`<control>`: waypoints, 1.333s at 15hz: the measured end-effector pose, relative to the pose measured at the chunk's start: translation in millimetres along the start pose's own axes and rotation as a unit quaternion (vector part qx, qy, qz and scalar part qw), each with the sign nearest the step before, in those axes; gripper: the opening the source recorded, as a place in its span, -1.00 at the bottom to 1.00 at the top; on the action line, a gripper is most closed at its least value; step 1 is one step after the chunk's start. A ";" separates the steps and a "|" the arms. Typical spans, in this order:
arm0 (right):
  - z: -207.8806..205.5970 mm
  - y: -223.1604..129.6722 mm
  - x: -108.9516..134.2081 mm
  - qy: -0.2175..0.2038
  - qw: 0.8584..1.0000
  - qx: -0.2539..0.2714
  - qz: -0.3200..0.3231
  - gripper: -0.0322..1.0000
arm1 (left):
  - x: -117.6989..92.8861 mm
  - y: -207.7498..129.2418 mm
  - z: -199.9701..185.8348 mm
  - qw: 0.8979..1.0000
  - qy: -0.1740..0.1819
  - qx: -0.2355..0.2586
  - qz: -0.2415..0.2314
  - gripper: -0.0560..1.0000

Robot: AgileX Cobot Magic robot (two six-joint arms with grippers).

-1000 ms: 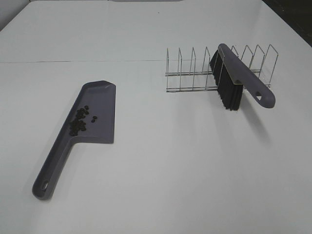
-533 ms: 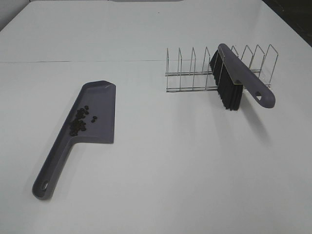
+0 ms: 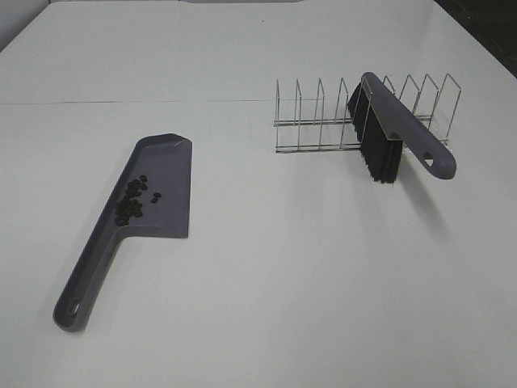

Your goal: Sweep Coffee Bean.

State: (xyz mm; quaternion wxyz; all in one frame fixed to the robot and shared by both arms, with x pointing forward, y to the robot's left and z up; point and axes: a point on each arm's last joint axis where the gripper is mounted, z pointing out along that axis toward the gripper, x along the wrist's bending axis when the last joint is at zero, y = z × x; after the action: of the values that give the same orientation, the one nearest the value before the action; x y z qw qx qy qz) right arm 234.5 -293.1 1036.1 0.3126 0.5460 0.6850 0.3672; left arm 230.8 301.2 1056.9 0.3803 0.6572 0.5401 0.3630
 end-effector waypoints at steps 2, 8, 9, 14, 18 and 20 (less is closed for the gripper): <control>0.0 0.0 0.0 0.000 1.000 0.000 0.000 0.55 | 0.0 0.0 0.0 1.000 0.000 0.000 0.000 0.54; 0.5 0.4 0.9 -0.026 0.999 0.000 0.021 0.55 | 0.0 0.0 0.0 1.000 0.000 0.000 0.000 0.54; 0.5 0.4 1.0 -0.026 0.999 0.000 0.022 0.55 | 0.0 0.0 0.0 1.000 0.000 0.000 0.000 0.54; 0.5 0.4 1.0 -0.026 0.999 0.000 0.022 0.55 | 0.0 0.0 0.0 1.000 0.000 0.000 0.000 0.54; 0.5 0.4 1.0 -0.026 0.999 0.000 0.022 0.55 | 0.0 0.0 0.0 1.000 0.000 0.000 0.000 0.54; 0.5 0.4 1.0 -0.026 0.999 0.000 0.022 0.55 | 0.0 0.1 0.0 1.000 0.000 0.000 0.000 0.54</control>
State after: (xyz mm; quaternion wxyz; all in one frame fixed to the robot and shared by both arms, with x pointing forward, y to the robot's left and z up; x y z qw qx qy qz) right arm 234.9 -292.0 1036.1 0.3223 0.5704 0.6647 0.3591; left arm 230.8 301.2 1056.9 0.3806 0.6570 0.5400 0.3633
